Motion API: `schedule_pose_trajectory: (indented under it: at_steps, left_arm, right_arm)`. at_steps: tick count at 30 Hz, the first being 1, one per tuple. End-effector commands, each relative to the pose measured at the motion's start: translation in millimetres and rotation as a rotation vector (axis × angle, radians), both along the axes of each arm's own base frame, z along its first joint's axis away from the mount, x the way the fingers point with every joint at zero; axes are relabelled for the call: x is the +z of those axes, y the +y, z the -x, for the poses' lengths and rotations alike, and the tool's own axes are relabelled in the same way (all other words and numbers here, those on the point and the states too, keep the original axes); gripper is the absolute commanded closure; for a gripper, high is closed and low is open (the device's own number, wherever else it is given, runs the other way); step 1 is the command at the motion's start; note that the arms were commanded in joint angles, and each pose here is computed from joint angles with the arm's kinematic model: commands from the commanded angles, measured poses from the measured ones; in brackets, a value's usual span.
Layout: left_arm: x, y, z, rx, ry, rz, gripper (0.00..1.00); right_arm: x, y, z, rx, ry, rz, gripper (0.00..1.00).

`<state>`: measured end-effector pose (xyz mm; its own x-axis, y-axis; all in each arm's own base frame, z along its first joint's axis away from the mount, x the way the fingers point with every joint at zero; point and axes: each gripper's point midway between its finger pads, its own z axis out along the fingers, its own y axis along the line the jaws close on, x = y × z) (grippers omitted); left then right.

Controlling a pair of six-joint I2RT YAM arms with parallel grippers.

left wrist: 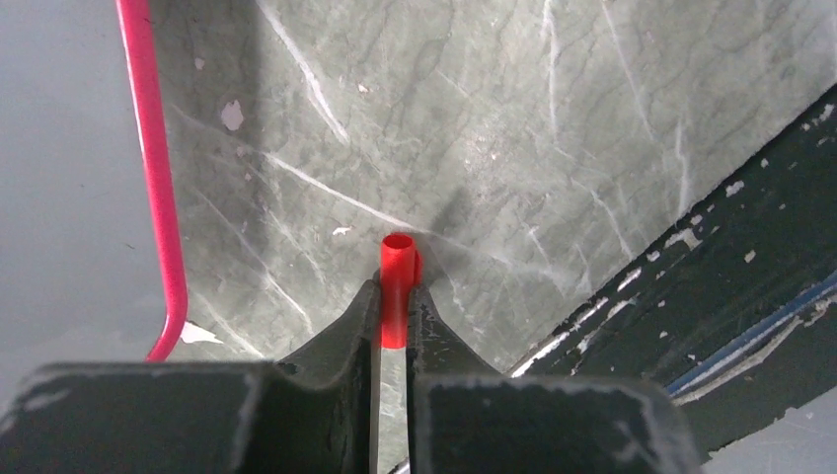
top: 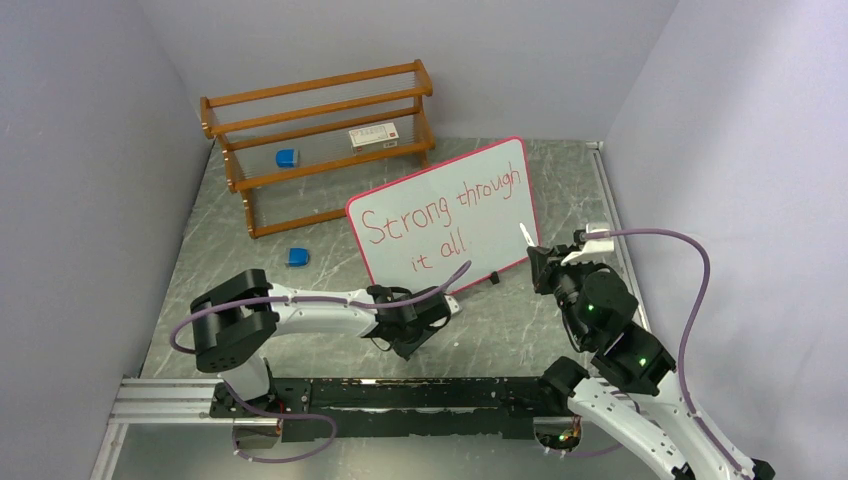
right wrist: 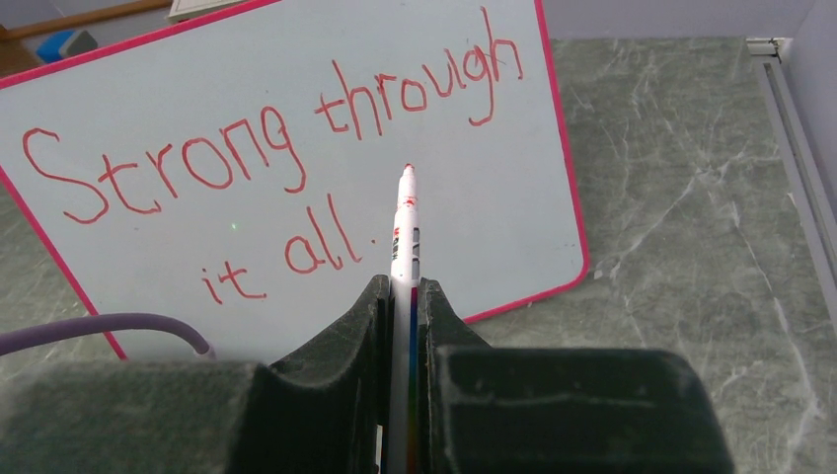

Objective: Write a sentence on the whiteboard
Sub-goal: Close the whiteboard marker at the center of the board.

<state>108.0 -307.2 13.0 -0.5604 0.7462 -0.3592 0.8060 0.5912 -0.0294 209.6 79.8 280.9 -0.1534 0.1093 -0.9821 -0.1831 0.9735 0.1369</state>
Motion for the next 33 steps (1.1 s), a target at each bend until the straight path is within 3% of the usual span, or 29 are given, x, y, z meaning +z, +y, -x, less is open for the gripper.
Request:
schedule_pose_trajectory:
  at_steps: [1,10,19,26,33]
  left_arm:
    - [8,5,6,-0.015,0.012,0.029,0.93]
    - [55,8,-14,-0.015,-0.127,0.083,0.95]
    - [153,26,-45,-0.061,-0.396,0.162,0.95]
    - [226,48,-59,-0.159,-0.585,0.178,0.95]
    - [259,66,-70,-0.285,-0.733,0.100,0.95]
  right_arm:
    - [1,-5,1,-0.016,-0.014,-0.001,1.00]
    - [0,9,2,0.050,0.000,-0.009,1.00]
    - [-11,47,2,0.215,0.069,-0.018,1.00]
    - [-6,91,12,0.416,0.070,-0.127,1.00]
    - [12,130,26,0.636,0.024,-0.208,1.00]
